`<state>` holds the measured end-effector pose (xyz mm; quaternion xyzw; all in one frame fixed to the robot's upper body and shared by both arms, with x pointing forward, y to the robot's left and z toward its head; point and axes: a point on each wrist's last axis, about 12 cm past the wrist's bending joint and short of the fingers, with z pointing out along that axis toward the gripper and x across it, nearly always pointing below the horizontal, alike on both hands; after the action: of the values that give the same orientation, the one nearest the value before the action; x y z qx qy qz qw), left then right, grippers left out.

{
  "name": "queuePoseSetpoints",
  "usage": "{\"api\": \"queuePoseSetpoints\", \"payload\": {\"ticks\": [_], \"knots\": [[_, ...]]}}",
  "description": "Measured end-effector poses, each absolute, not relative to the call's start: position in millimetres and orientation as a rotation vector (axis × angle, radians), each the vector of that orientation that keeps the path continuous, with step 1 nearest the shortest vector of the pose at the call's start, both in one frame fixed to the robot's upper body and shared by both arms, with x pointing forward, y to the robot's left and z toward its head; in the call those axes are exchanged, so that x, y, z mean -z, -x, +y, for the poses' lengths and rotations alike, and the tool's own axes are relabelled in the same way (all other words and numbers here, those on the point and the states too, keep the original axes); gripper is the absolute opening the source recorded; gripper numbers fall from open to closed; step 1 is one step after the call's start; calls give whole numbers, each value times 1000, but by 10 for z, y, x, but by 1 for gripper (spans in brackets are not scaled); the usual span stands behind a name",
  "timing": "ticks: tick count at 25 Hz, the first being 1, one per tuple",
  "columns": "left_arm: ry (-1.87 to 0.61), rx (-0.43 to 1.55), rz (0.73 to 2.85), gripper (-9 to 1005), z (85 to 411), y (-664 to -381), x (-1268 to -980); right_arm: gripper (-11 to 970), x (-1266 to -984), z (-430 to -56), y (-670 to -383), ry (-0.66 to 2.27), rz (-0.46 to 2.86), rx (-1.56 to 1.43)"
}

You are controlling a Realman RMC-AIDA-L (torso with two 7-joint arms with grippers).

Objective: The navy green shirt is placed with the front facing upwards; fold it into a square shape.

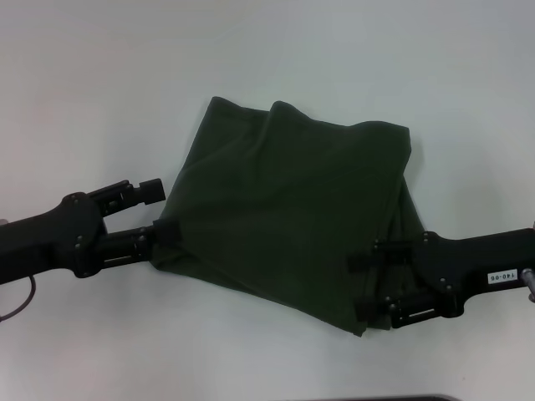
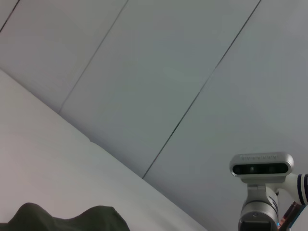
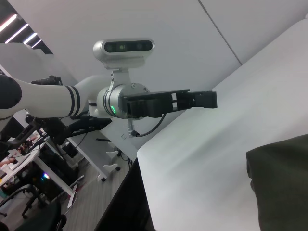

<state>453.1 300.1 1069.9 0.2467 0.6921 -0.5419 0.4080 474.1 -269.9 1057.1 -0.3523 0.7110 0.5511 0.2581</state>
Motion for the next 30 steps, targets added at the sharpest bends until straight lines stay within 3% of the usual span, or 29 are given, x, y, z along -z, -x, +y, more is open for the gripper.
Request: {"api": "queuePoseSetpoints", "payload": {"ticks": [30], "knots": [[-641, 1353, 1741, 873, 2997, -4596, -10729, 892, -10581, -2695, -4783, 943, 1936, -1481]]}}
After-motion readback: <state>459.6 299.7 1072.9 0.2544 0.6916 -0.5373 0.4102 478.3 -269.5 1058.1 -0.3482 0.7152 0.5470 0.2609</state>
